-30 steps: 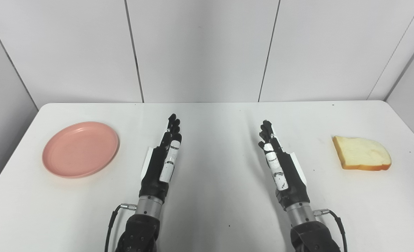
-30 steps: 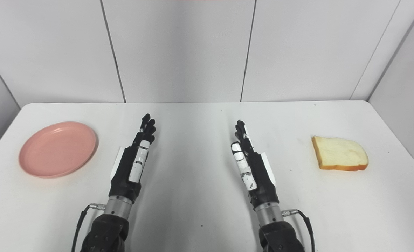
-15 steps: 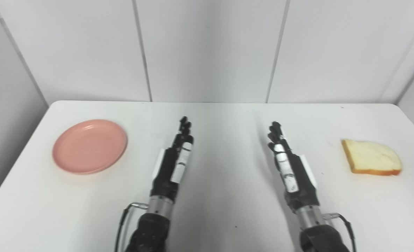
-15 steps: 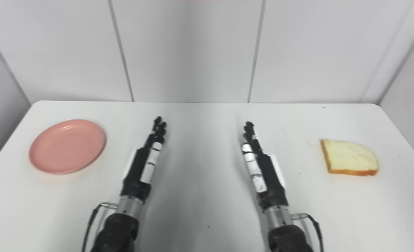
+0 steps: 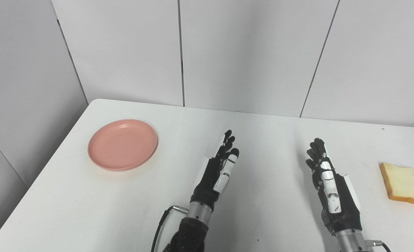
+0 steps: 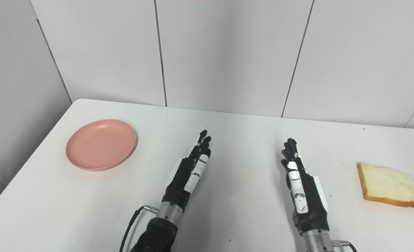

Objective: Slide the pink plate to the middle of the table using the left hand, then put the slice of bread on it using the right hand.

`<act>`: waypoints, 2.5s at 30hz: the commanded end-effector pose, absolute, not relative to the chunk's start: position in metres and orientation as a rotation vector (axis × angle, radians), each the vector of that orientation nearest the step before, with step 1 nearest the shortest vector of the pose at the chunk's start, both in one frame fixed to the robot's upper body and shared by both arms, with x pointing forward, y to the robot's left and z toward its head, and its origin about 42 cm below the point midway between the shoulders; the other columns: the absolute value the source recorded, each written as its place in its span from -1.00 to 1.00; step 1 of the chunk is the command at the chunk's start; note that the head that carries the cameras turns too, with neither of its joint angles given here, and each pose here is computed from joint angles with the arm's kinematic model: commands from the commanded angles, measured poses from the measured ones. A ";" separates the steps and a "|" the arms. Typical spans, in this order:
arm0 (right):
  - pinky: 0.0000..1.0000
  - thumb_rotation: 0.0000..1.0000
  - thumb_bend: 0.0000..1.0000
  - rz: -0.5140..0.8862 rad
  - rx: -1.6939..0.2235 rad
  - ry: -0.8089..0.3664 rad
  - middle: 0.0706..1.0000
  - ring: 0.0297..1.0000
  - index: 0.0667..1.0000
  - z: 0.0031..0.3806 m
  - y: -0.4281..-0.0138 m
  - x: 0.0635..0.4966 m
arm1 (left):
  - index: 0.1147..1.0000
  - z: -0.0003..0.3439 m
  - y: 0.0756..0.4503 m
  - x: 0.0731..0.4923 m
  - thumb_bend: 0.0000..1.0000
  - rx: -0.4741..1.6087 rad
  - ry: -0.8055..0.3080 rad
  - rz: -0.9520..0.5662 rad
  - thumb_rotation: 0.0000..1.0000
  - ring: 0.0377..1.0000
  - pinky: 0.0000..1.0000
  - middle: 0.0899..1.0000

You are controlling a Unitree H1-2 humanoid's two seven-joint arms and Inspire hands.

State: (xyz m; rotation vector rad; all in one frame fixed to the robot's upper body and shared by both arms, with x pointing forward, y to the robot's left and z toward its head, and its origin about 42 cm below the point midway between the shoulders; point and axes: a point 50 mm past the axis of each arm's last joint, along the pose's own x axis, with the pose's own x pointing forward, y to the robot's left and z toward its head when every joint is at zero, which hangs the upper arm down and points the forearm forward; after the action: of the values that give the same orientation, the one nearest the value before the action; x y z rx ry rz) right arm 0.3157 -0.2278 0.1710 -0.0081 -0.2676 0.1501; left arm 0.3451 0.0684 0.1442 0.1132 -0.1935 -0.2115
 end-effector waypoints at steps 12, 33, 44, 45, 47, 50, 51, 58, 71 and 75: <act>1.00 1.00 -0.77 0.155 -0.014 -0.369 1.00 1.00 1.00 0.197 -0.222 0.316 | 0.89 0.173 0.059 0.349 0.03 0.082 -0.306 -0.204 1.00 0.90 0.56 0.90; 1.00 1.00 -0.77 0.168 -0.014 -0.354 1.00 1.00 1.00 0.201 -0.231 0.318 | 0.77 0.247 0.092 0.361 -0.09 -0.016 -0.450 -0.179 1.00 0.82 0.84 0.82; 1.00 1.00 -0.85 0.154 -0.011 -0.344 1.00 1.00 1.00 0.203 -0.228 0.318 | 0.88 0.297 0.148 0.374 -0.10 0.054 -0.614 -0.117 1.00 0.93 0.98 0.92; 1.00 1.00 -0.86 0.152 -0.012 -0.344 1.00 1.00 1.00 0.204 -0.228 0.318 | 0.87 0.301 0.153 0.374 -0.07 0.064 -0.620 -0.098 1.00 0.92 0.97 0.91; 1.00 1.00 -0.88 0.149 -0.010 -0.344 1.00 1.00 1.00 0.204 -0.227 0.316 | 0.87 0.305 0.165 0.375 -0.05 0.079 -0.626 -0.072 1.00 0.90 0.98 0.90; 1.00 1.00 -0.89 0.148 -0.010 -0.342 1.00 1.00 1.00 0.206 -0.225 0.315 | 0.85 0.312 0.182 0.375 -0.06 0.087 -0.634 -0.017 1.00 0.86 0.95 0.87; 1.00 1.00 -0.89 0.149 -0.011 -0.342 1.00 1.00 1.00 0.207 -0.224 0.314 | 0.85 0.315 0.189 0.375 -0.05 0.090 -0.643 0.020 1.00 0.85 0.94 0.86; 1.00 1.00 -0.92 0.144 -0.003 -0.345 1.00 1.00 1.00 0.210 -0.221 0.308 | 0.84 0.322 0.226 0.368 -0.10 0.111 -0.664 0.126 1.00 0.85 0.91 0.86; 1.00 1.00 -0.94 0.149 0.000 -0.346 1.00 1.00 1.00 0.213 -0.217 0.305 | 0.82 0.308 0.325 0.363 -0.06 0.136 -0.619 0.370 1.00 0.87 0.86 0.86; 1.00 1.00 -0.95 0.145 -0.002 -0.345 1.00 1.00 1.00 0.214 -0.216 0.305 | 0.80 0.302 0.336 0.360 -0.03 0.142 -0.595 0.433 1.00 0.87 0.87 0.84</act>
State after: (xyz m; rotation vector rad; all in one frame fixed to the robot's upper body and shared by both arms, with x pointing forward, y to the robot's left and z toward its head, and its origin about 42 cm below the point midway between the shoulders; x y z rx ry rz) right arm 0.3047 -0.2177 0.1987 -0.0030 -0.2828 0.1518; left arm 0.3595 0.3322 0.2833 0.1175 -0.5152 0.4110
